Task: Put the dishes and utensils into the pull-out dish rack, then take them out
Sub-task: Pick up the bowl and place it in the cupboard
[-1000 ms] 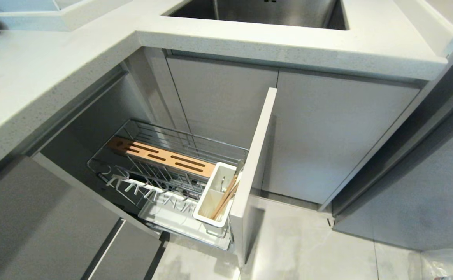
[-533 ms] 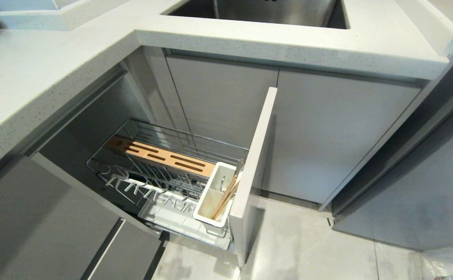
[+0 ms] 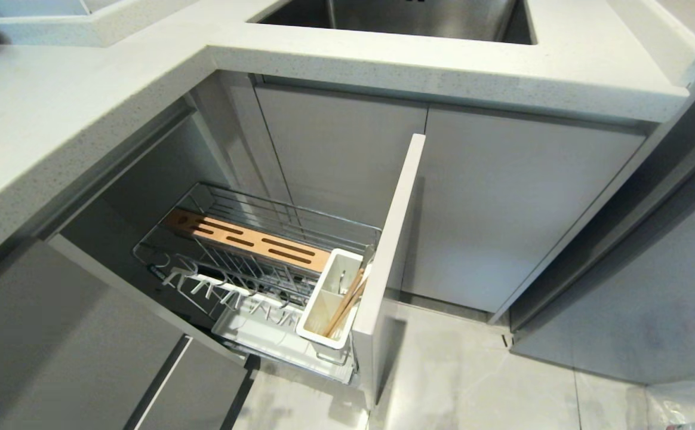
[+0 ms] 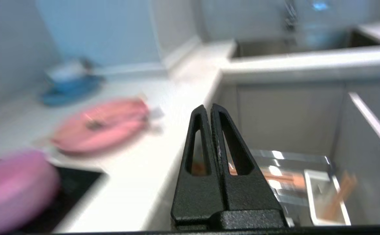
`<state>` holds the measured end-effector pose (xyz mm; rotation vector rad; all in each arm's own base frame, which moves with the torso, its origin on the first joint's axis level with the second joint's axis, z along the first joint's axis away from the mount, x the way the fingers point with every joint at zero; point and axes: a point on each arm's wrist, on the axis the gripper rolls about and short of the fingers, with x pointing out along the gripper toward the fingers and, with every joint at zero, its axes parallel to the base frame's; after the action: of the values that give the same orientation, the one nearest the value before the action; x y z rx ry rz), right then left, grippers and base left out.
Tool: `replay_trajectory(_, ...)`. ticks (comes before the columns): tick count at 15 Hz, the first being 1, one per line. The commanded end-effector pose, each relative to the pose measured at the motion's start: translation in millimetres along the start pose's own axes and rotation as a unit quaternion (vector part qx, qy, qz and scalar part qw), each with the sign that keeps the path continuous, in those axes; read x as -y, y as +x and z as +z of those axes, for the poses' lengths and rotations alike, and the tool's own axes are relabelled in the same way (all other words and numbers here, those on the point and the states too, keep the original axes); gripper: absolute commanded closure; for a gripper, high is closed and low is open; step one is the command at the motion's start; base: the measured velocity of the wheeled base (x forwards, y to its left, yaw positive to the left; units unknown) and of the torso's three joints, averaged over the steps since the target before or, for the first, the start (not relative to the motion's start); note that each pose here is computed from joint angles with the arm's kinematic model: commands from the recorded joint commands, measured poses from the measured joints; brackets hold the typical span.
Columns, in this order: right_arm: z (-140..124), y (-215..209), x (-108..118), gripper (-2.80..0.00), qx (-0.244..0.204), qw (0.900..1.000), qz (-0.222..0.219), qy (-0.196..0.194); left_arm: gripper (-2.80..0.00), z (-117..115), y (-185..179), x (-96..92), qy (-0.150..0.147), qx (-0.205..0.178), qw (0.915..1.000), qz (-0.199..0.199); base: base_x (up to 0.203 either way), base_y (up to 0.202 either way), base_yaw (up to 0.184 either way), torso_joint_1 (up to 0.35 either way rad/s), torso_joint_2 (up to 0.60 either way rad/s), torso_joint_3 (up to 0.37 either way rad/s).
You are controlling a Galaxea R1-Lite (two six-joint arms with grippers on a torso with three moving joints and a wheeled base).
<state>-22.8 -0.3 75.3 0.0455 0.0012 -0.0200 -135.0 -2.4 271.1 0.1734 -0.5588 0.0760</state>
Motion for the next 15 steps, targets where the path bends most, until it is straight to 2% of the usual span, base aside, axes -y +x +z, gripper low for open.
replay_trajectory(1, 0, 0, 0, 0.00, -0.001, 1.000, 0.000, -0.001, 0.00, 38, 32, -6.0, 0.005, -0.021, 0.9995, 0.022, 0.000, 0.000, 0.000, 0.000, 0.00, 0.000)
replay_trajectory(3, 0, 0, 0, 0.00, -0.001, 1.000, 0.000, 0.000, 0.00, 67, 71, -13.7, 0.015, -0.070, 0.9933, 0.091, 0.000, 0.000, 0.000, 0.000, 0.00, 0.000)
replay_trajectory(5, 0, 0, 0, 0.00, -0.001, 1.000, 0.000, 0.000, 0.00, 78, 113, -19.8, 0.023, -0.121, 0.9808, 0.151, 0.000, 0.000, 0.000, 0.000, 0.00, 0.000)
replay_trajectory(7, 0, 0, 0, 0.00, -0.001, 1.000, 0.000, 0.000, 0.00, 78, 150, -24.2, 0.021, -0.160, 0.9614, 0.222, 0.000, 0.000, 0.000, 0.000, 0.00, 0.000)
replay_trajectory(9, 0, 0, 0, 0.00, -0.001, 1.000, 0.000, 0.000, 0.00, 77, 180, -26.4, 0.003, -0.176, 0.9440, 0.279, 0.000, 0.000, 0.000, 0.000, 0.00, 0.000)
replay_trajectory(12, 0, 0, 0, 0.00, -0.001, 1.000, 0.000, 0.000, 0.00, 83, 215, -28.8, -0.017, -0.188, 0.9192, 0.346, 0.000, 0.000, 0.000, 0.000, 0.00, 0.000)
replay_trajectory(13, 0, 0, 0, 0.00, -0.001, 1.000, 0.000, 0.000, 0.00, 80, 227, -28.4, -0.018, -0.205, 0.9095, 0.361, 0.000, 0.000, 0.000, 0.000, 0.00, 0.000)
replay_trajectory(15, 0, 0, 0, 0.00, -0.001, 1.000, 0.000, 0.000, 0.00, 63, 246, -27.1, -0.005, -0.245, 0.8834, 0.400, 0.000, 0.000, 0.000, 0.000, 0.00, 0.000)
